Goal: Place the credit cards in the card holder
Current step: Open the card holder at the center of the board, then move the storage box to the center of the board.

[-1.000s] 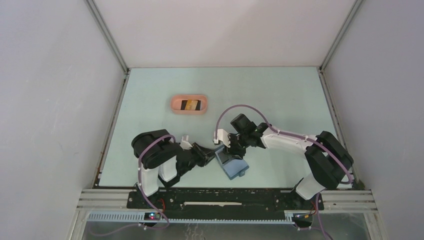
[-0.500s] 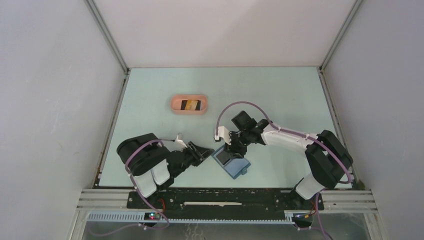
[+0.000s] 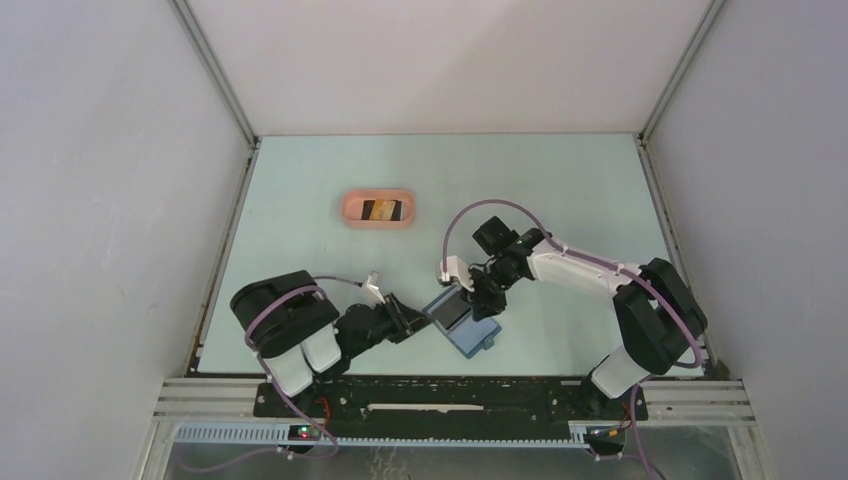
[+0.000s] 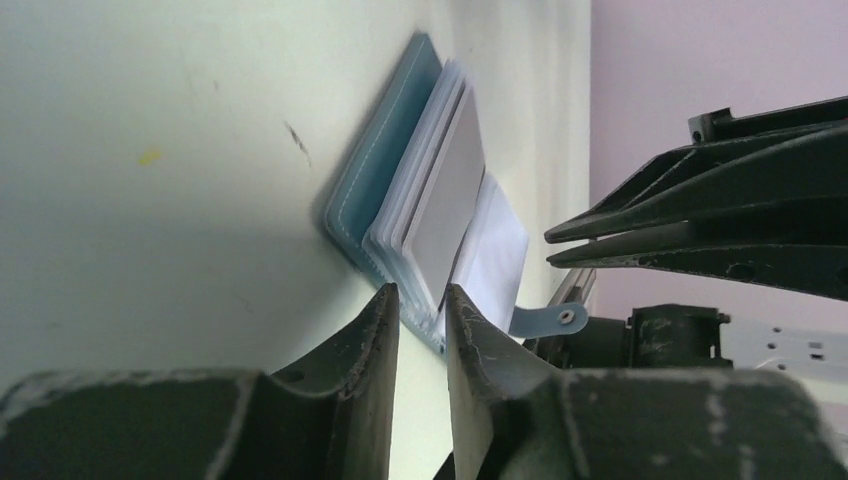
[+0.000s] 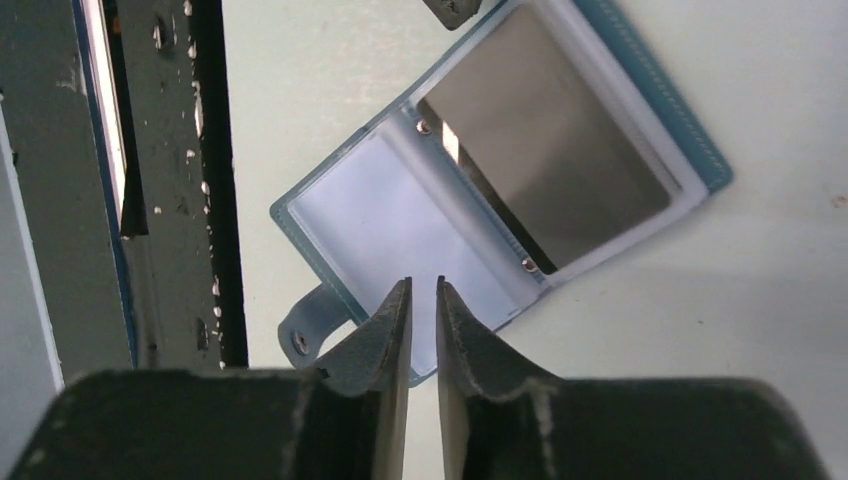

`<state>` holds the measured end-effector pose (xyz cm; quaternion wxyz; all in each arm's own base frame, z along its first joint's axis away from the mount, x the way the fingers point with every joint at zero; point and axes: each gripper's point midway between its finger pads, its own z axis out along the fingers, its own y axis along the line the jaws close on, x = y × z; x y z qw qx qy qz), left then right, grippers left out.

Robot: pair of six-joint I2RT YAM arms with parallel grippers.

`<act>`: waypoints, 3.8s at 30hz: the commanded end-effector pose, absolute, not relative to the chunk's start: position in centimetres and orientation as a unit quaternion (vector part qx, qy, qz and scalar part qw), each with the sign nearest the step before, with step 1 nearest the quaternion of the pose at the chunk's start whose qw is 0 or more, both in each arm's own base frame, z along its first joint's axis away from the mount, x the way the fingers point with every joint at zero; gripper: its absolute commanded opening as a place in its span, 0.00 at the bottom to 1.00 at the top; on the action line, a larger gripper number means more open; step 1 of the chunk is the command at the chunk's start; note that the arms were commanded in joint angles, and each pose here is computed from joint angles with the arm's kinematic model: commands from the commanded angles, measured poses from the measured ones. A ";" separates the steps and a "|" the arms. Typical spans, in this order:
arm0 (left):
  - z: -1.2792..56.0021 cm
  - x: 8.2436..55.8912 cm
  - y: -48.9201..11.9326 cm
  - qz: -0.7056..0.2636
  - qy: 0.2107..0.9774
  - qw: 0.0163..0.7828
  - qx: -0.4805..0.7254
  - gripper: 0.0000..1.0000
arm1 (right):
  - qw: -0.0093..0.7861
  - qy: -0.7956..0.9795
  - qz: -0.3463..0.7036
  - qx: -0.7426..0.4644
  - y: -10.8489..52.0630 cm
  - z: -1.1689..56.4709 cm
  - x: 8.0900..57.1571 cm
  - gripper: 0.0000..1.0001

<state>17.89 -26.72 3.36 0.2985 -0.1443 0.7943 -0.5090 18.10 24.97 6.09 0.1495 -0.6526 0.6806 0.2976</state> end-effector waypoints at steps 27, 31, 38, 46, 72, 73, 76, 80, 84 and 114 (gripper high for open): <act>2.3 21.7 -31.5 -0.461 0.837 0.286 -0.065 0.31 | 0.078 0.699 0.316 -0.637 23.8 5.4 18.2 0.09; 2.9 24.2 -32.7 -0.467 0.833 0.294 -0.040 0.31 | 0.103 0.716 0.321 -0.611 23.3 6.2 19.6 0.10; 5.8 28.0 -34.6 -0.473 0.820 0.322 0.006 0.32 | 0.182 0.680 0.338 -0.624 23.6 9.1 19.9 0.11; 12.5 29.2 -31.3 -0.433 0.791 0.426 0.074 0.34 | 0.254 0.518 0.293 -0.763 20.9 7.7 16.4 0.31; 18.4 24.9 -14.9 -0.286 0.741 0.608 -0.013 1.00 | 0.272 0.513 0.166 -0.797 27.2 4.8 18.0 0.16; 17.9 25.3 -14.8 -0.291 0.745 0.599 -0.021 1.00 | 0.259 0.498 0.191 -0.805 26.9 5.1 16.8 0.18; 17.0 26.7 -14.8 -0.313 0.757 0.572 -0.039 1.00 | 0.218 0.473 0.258 -0.814 25.3 6.8 13.8 0.21; 16.7 29.2 -13.8 -0.281 0.781 0.556 -0.047 1.00 | 0.266 0.503 0.286 -0.771 24.9 11.3 15.3 0.25; 16.0 32.4 -10.2 -0.182 0.810 0.552 -0.082 0.98 | 0.329 0.571 0.283 -0.697 25.3 17.4 18.9 0.60; 8.4 49.3 -4.1 -0.119 0.914 0.365 -0.128 0.46 | 0.256 0.690 0.385 -0.557 24.5 17.7 22.5 0.65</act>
